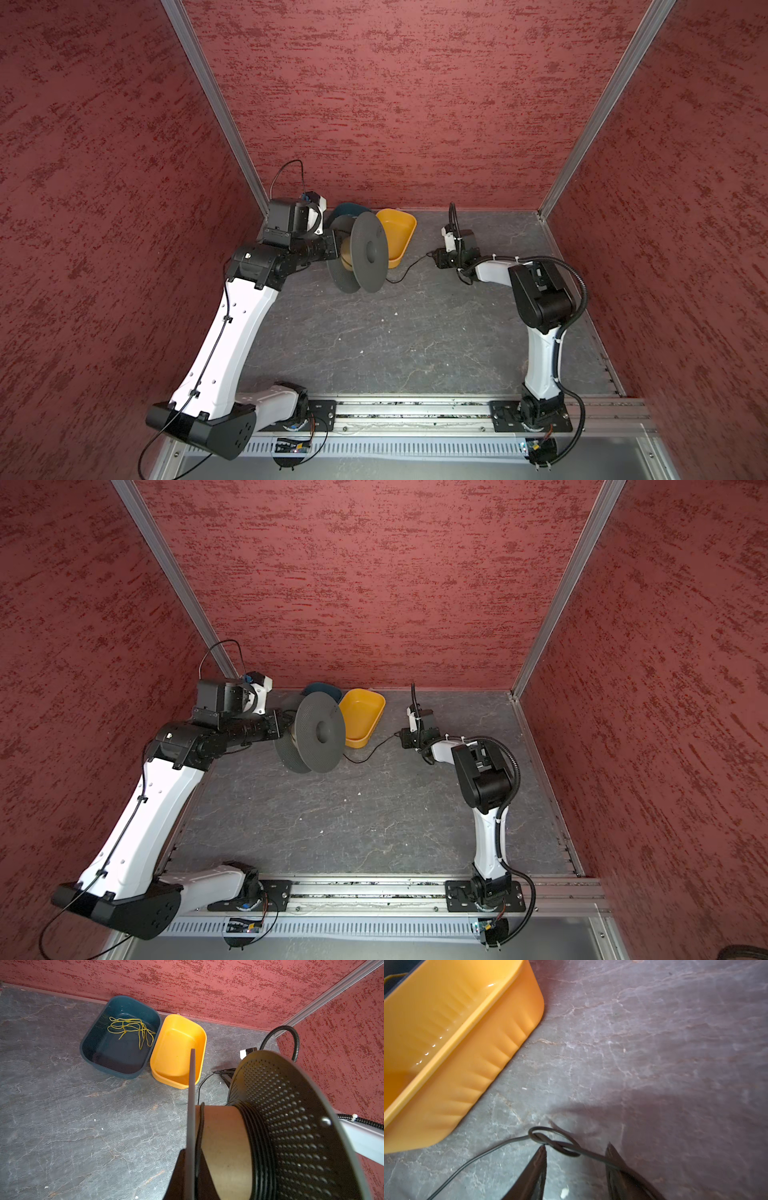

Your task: Wrap the cables

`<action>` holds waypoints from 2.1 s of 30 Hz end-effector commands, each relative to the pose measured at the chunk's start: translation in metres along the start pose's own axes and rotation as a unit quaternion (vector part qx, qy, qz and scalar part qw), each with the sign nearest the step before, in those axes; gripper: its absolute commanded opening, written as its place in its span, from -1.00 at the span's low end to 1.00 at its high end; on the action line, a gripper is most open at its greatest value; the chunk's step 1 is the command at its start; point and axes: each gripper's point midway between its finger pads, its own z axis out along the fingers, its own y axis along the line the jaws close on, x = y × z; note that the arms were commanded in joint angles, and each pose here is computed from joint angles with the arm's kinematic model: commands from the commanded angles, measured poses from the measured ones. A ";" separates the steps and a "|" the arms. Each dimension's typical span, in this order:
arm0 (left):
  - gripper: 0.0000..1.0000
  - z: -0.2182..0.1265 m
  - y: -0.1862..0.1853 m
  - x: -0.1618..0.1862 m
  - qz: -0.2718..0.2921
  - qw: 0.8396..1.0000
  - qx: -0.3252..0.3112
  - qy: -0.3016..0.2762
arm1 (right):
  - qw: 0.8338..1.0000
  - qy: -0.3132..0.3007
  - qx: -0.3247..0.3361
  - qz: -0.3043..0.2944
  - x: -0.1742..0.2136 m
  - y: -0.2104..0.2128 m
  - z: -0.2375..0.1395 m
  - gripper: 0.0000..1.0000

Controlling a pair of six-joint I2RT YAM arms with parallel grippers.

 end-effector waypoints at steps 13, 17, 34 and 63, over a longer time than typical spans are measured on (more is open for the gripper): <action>-0.96 0.003 -0.019 -0.019 0.004 0.999 0.039 -0.037 | 0.993 0.038 -0.036 0.109 -0.017 0.010 -0.010 0.42; -0.96 0.007 -0.020 -0.014 0.003 0.999 0.042 -0.031 | 0.981 0.031 -0.047 0.184 -0.022 0.006 -0.014 0.48; -1.00 0.051 -0.008 0.032 -0.059 0.993 0.101 -0.003 | 0.944 -0.023 -0.055 0.325 -0.039 -0.036 -0.006 -0.46; -1.00 0.110 0.083 0.111 -0.268 0.947 0.172 -0.032 | 0.961 -0.104 -0.009 0.257 -0.067 -0.038 -0.117 -1.00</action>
